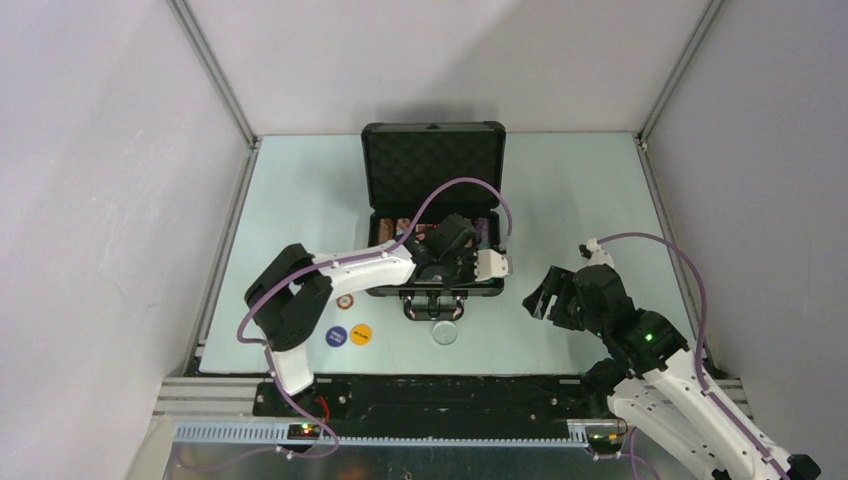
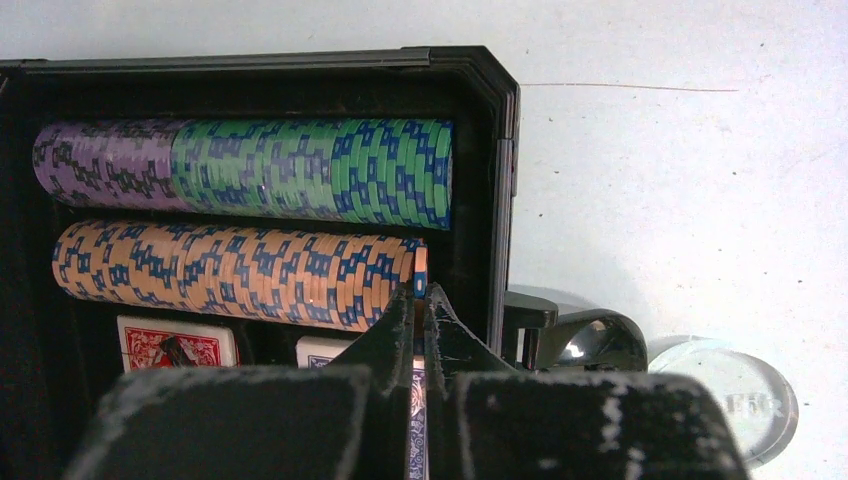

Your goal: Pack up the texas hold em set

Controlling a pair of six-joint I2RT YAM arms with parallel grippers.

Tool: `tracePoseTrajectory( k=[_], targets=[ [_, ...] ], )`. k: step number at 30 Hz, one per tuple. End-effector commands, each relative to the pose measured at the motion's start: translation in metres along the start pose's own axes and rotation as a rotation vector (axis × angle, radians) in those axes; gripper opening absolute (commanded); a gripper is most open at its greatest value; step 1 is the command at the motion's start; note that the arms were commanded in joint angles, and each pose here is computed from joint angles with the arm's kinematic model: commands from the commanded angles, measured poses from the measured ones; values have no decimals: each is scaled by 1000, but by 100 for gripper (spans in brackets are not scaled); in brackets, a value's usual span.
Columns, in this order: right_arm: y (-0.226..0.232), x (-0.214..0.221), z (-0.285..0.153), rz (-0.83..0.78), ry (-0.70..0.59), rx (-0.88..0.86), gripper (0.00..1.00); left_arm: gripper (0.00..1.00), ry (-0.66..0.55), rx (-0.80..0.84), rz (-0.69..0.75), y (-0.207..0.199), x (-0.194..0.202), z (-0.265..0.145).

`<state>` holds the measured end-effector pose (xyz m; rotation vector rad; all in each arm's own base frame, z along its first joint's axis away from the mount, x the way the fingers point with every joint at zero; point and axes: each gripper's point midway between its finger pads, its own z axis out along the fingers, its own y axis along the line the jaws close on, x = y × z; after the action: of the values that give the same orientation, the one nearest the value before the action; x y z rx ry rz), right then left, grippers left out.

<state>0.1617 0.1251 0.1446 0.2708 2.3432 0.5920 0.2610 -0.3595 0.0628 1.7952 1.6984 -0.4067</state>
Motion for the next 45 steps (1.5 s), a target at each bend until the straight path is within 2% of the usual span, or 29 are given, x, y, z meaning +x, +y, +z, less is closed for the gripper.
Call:
tracePoseTrajectory(
  k=[1,6,11,18,45],
  targets=[
    [2,-1,1,-16,4,-11,71,0,-2,-57,43,19,-9,-1],
    [2,1,2,-13,7,-17,71,4,14,-78,51,23,-7,-2],
    [3,2,2,-14,9,-21,71,14,23,-87,48,24,-5,-2],
    [3,2,2,-17,10,-24,71,22,23,-92,46,25,-5,-4],
    [3,4,4,-20,16,-24,71,27,-59,-51,28,16,-26,-14]
  ],
)
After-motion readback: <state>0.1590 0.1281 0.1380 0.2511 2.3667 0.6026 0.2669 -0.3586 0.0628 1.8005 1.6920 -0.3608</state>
